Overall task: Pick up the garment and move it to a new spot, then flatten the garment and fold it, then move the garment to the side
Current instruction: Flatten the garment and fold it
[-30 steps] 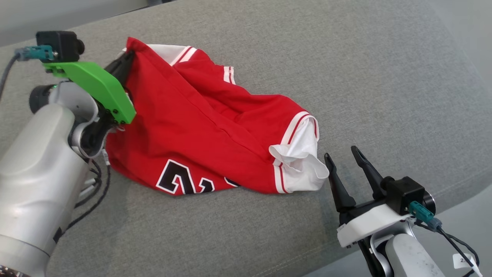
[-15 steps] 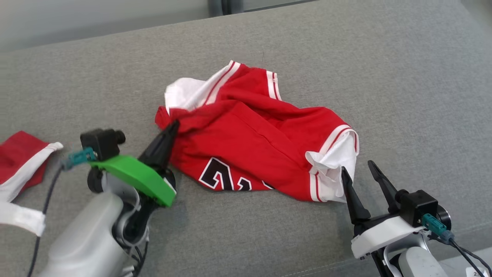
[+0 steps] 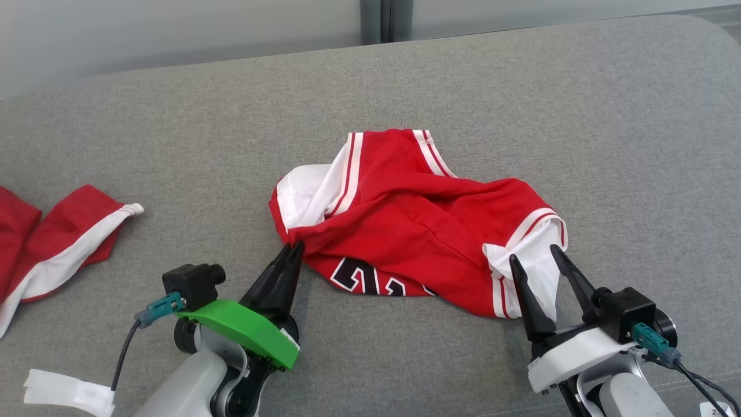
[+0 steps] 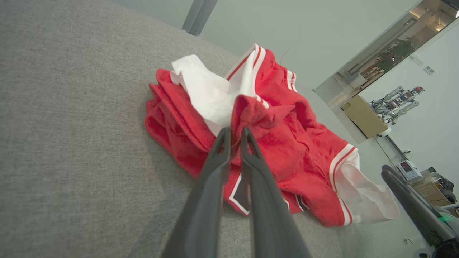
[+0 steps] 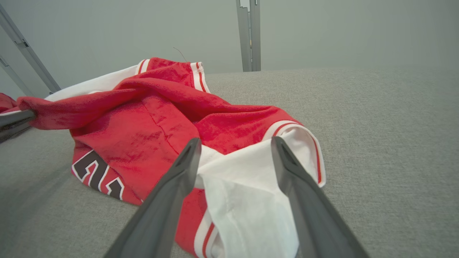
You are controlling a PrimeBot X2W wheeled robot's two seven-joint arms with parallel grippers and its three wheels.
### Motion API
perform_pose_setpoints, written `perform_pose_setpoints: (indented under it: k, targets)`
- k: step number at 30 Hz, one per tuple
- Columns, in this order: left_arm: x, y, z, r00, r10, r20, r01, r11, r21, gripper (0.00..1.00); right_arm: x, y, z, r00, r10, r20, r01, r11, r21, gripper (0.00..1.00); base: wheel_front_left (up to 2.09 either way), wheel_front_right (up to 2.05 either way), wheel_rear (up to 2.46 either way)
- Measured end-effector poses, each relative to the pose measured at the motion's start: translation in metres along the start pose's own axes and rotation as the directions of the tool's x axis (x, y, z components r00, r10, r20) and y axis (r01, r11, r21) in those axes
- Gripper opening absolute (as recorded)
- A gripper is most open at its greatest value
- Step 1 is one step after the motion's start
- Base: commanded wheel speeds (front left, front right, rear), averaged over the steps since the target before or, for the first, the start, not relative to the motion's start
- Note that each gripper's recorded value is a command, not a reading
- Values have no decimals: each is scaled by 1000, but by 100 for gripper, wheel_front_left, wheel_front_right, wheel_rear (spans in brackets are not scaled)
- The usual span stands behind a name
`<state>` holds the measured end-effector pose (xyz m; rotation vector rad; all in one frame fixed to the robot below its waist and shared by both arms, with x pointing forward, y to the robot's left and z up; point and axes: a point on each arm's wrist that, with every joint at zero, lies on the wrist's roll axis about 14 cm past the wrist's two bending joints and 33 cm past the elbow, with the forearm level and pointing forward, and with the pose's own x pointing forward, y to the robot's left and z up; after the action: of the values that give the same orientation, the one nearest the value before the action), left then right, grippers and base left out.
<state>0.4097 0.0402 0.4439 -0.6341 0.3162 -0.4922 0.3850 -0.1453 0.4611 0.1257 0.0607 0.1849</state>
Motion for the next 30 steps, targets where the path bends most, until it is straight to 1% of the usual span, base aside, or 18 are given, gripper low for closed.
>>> perform_pose_setpoints:
  k: [12,13,14,15,16,17,19,21,24,26,27,28,30]
  targets:
    - [7,-1,-3,1000,-14,-6,14,999,48,100,-8,-10,2,999,-42,5,42,999,6,100,0,0,0]
    - [8,-2,-4,1000,-17,-11,18,999,50,96,-9,-11,2,999,-46,5,46,999,7,100,0,0,0]
    - [9,-3,-6,1000,-21,-19,22,998,53,77,-10,-12,2,999,-51,6,51,999,8,100,0,0,0]
    - [9,-3,-8,999,-22,-24,24,998,54,74,-11,-14,2,998,-55,6,55,998,8,100,0,0,0]
    - [10,-3,-10,999,-23,-32,25,998,62,84,-11,-14,2,998,-59,6,59,998,9,100,0,0,0]
    - [10,-3,-12,999,-25,-41,28,997,73,100,-12,-15,2,998,-62,7,62,998,10,100,0,0,0]
    - [9,-2,-14,998,-31,-54,36,995,95,100,-13,-17,3,998,-69,8,69,998,13,100,0,0,0]
    - [8,-3,-16,996,-46,-76,58,985,164,100,-14,-19,3,997,-76,9,76,997,13,100,0,0,0]
    - [2,0,-22,992,-48,-119,81,953,293,100,-17,-20,2,996,-84,7,84,996,14,100,0,0,0]
    - [-2,2,-28,985,-47,-164,113,899,423,100,-19,-21,1,996,-88,2,88,996,17,100,0,0,0]
    - [-2,3,-29,984,-39,-173,115,883,456,100,-20,-21,0,996,-88,1,88,996,17,100,0,0,0]
    - [0,1,-28,982,-41,-183,130,854,503,100,-19,-21,0,996,-89,1,89,996,18,100,0,0,0]
    - [5,-4,-25,980,-51,-191,151,816,558,100,-19,-19,0,996,-86,0,86,996,20,100,0,0,0]
